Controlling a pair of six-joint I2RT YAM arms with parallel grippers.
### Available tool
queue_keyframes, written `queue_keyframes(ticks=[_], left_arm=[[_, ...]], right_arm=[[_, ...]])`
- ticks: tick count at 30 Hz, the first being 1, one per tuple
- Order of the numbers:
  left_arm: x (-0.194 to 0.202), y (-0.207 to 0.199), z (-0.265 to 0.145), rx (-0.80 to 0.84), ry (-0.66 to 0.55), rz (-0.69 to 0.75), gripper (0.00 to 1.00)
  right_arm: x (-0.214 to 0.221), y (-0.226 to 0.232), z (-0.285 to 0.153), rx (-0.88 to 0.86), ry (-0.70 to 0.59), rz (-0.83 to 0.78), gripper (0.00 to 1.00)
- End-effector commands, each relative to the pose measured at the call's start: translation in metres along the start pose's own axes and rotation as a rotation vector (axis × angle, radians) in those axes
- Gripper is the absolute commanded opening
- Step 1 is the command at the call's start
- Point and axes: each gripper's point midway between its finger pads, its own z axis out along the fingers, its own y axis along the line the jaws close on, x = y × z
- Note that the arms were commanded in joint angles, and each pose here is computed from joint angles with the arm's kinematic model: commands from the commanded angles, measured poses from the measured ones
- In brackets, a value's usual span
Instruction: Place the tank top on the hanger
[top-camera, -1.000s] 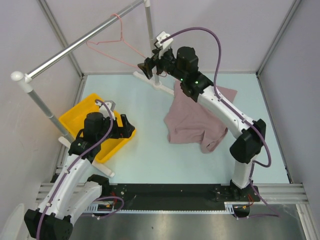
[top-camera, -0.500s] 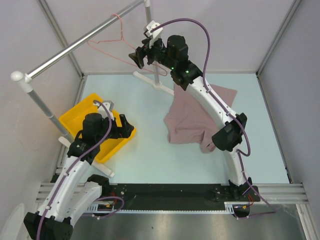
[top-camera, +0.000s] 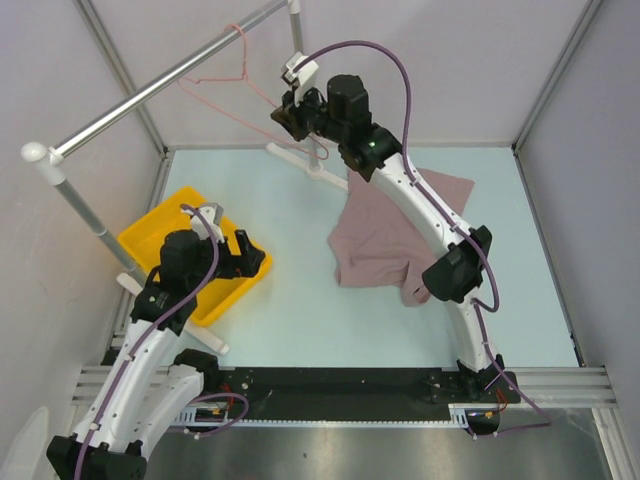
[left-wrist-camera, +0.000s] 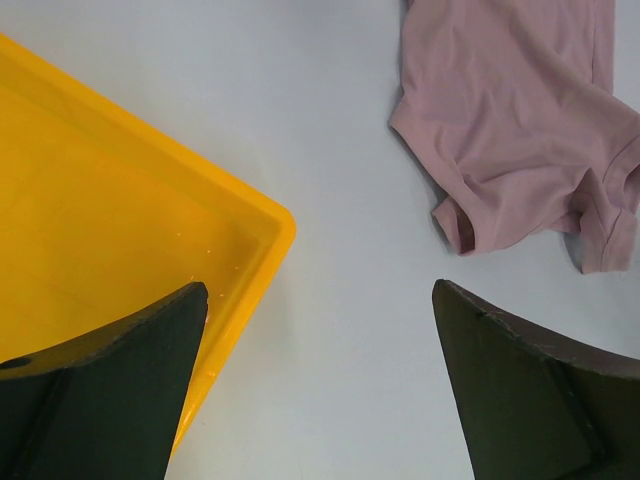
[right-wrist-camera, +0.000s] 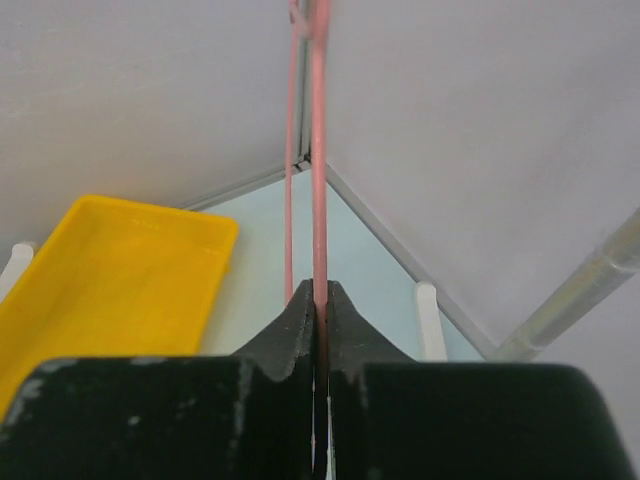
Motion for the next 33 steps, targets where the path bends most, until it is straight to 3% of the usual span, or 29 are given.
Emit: queue_keyframes(ticks=[1, 21, 33], left_arm=[[-0.008, 0.002, -0.002, -0.011, -0.045, -0.002, 0.99], [-0.017, 0.000, -0.008, -0.002, -0.085, 0.017, 0.99], [-0.017, -0.001, -0.009, 0.005, -0.096, 0.033, 0.99]], right_arm=[[-0.054, 0.008, -0.012, 0.041, -0.108, -0.069, 0.00], [-0.148, 0.011, -0.063, 0.124, -0.305, -0.123, 0.00], [-0.122, 0.008, -0.085, 0.166, -0.197, -0.133, 0.00]])
